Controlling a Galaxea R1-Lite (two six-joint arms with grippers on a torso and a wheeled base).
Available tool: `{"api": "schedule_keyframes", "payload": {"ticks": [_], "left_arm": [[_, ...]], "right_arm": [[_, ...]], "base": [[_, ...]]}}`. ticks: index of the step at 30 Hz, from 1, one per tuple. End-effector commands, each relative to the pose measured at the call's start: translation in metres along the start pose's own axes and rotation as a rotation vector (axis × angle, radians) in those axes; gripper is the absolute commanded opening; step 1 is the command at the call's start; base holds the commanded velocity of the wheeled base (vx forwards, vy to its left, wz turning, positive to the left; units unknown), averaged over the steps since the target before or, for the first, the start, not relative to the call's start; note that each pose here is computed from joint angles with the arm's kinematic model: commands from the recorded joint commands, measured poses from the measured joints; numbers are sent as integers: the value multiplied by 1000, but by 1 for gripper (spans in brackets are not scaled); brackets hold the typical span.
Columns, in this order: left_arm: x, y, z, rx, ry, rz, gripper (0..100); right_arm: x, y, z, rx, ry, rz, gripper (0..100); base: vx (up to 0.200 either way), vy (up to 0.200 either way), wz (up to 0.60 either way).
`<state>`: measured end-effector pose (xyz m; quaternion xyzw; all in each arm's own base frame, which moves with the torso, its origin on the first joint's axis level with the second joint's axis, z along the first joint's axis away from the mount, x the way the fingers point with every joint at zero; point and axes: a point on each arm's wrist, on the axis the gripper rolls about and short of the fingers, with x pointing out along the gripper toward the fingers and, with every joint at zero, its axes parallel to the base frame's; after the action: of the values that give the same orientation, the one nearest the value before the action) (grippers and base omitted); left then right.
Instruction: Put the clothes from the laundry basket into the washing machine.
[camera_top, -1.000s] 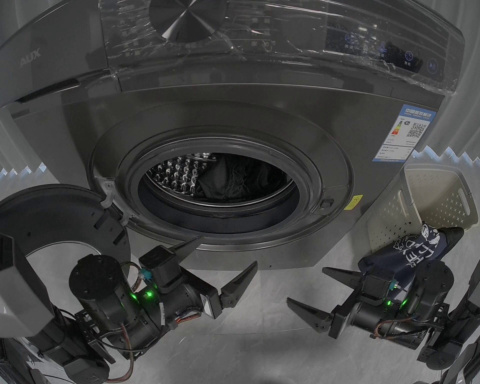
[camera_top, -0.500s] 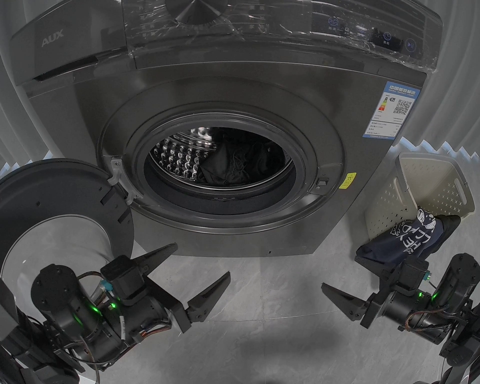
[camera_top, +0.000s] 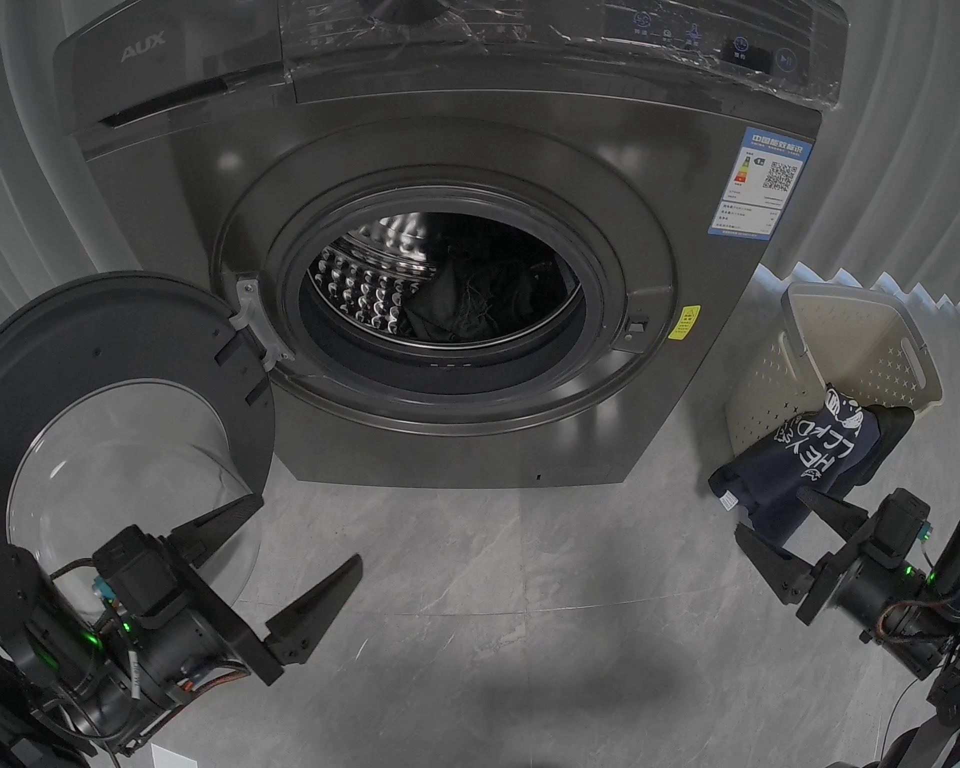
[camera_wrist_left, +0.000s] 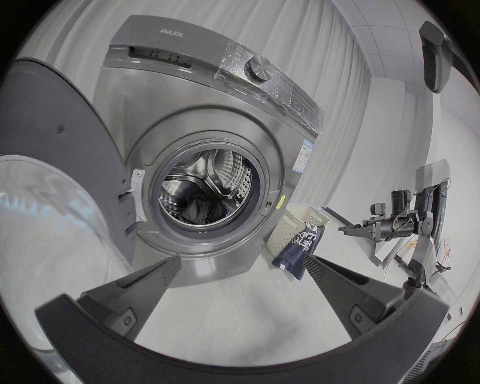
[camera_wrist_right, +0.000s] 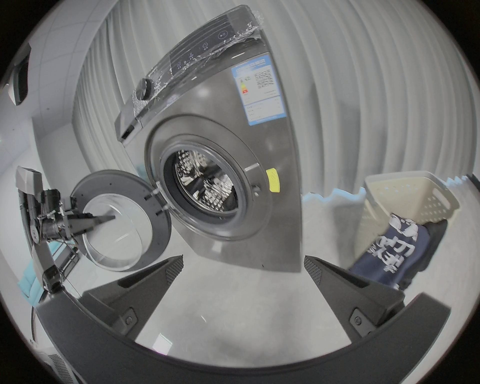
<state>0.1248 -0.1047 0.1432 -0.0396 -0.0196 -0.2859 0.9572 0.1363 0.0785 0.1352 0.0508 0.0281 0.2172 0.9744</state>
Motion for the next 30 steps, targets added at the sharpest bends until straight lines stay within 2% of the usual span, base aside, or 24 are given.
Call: {"api": "schedule_keyframes", "payload": {"ticks": [1,3,5,8,9,11,12,15,19,21,23,25,26,27,28,29,30], "left_arm": [[-51,13,20,3,-68,59,100],[-67,15,20,1,-63,66,100],[-80,19,17,2,-38,110,100],[-92,22,14,6,-27,141,100],[-111,24,12,11,-49,175,100],[-123,26,9,10,-56,228,100],[-123,26,9,10,-56,228,100],[-149,24,-2,17,-94,267,100],[-169,20,-19,31,-93,296,100],[-179,16,-33,31,-81,321,100],[-179,17,-40,24,-13,360,100],[-179,18,-41,21,-1,399,100],[-179,17,-42,37,10,421,100],[-179,17,-42,39,12,425,100],[-179,16,-44,81,32,511,100],[-179,15,-45,115,46,552,100],[-180,12,-48,128,43,582,100]], "right_arm": [[-58,-12,9,4,-29,-133,100],[-73,-18,6,6,-14,-199,100],[-89,-22,3,10,-23,-261,100],[-104,-24,1,1,-54,-304,100],[-125,-24,-4,-15,-103,-357,100],[-138,-23,-10,-34,-118,-394,100],[-138,-23,-10,-34,-118,-394,100],[-157,-20,-28,-33,-125,-437,100],[-170,-17,-48,-32,-95,-481,100],[-172,-17,-56,-12,-62,-499,100],[-172,-16,-56,-23,-69,-517,100],[-173,-14,-57,-36,-79,-524,100],[-175,-12,-57,-52,-87,-504,100],[-175,-12,-58,-56,-88,-499,100],[-176,-10,-58,-74,-88,-455,100],[-176,-10,-58,-74,-88,-460,100],[-176,-10,-58,-73,-96,-476,100]], "base": [[-200,0,0],[-100,0,0],[0,0,0],[-200,0,0],[-200,0,0],[-100,0,0],[0,0,0],[0,0,0],[0,0,0],[0,-100,0],[0,-200,0],[0,-200,0],[0,-200,0],[0,-200,0],[0,-200,0],[0,-200,0],[0,0,0]]}}
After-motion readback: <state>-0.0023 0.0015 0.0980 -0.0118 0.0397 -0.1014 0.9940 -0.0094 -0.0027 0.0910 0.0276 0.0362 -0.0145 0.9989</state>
